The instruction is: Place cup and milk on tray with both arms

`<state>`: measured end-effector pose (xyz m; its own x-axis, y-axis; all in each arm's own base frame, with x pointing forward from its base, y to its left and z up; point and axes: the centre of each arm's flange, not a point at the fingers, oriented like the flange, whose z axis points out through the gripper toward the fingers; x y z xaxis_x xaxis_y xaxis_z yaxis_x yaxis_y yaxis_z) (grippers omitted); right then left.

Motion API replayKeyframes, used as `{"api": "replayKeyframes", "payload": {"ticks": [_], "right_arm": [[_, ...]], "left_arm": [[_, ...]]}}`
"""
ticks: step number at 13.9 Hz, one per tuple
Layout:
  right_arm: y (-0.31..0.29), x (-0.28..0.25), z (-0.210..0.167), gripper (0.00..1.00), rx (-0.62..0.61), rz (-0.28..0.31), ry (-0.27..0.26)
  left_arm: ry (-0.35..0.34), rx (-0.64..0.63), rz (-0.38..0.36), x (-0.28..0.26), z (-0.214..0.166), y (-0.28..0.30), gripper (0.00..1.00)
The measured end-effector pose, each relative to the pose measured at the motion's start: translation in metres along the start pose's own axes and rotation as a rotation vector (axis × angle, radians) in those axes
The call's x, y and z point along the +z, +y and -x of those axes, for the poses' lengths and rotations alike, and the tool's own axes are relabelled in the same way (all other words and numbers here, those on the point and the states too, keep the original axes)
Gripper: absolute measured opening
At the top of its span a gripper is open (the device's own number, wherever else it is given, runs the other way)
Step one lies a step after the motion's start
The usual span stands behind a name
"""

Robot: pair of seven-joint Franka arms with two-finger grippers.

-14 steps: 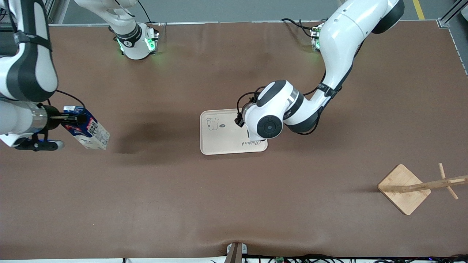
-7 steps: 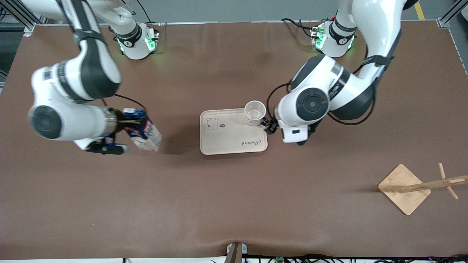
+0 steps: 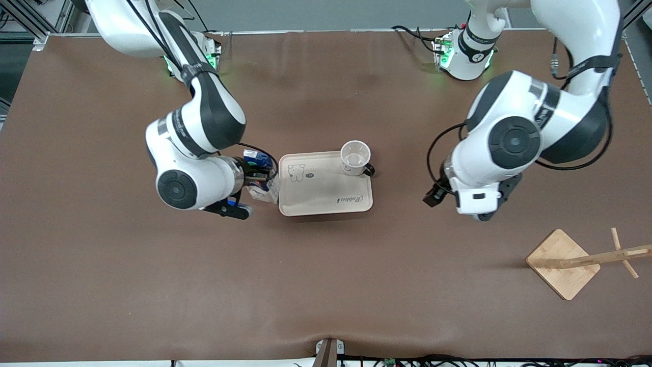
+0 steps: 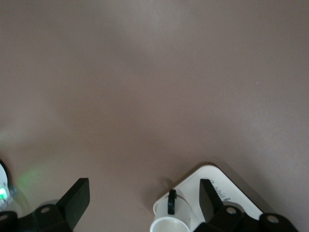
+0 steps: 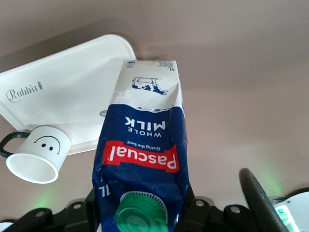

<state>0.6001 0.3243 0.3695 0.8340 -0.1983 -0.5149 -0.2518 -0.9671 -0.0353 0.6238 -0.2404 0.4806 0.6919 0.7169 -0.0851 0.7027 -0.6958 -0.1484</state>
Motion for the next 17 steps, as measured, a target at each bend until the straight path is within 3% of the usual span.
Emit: {"api": "replayKeyframes", "payload": {"ticks": [5, 10, 17], "right_arm": [[-0.037, 0.028, 0.012, 0.64, -0.012, -0.041, -0.077], [-0.045, 0.052, 0.002, 0.64, -0.135, -0.029, -0.103], [-0.048, 0.065, -0.003, 0.64, -0.193, -0.017, -0.118]], "left_arm": [[0.028, 0.204, 0.011, -0.031, -0.045, -0.042, 1.00], [0.118, 0.351, 0.002, -0.079, -0.071, -0.097, 1.00], [0.137, 0.543, 0.037, -0.138, -0.098, -0.209, 1.00]]}}
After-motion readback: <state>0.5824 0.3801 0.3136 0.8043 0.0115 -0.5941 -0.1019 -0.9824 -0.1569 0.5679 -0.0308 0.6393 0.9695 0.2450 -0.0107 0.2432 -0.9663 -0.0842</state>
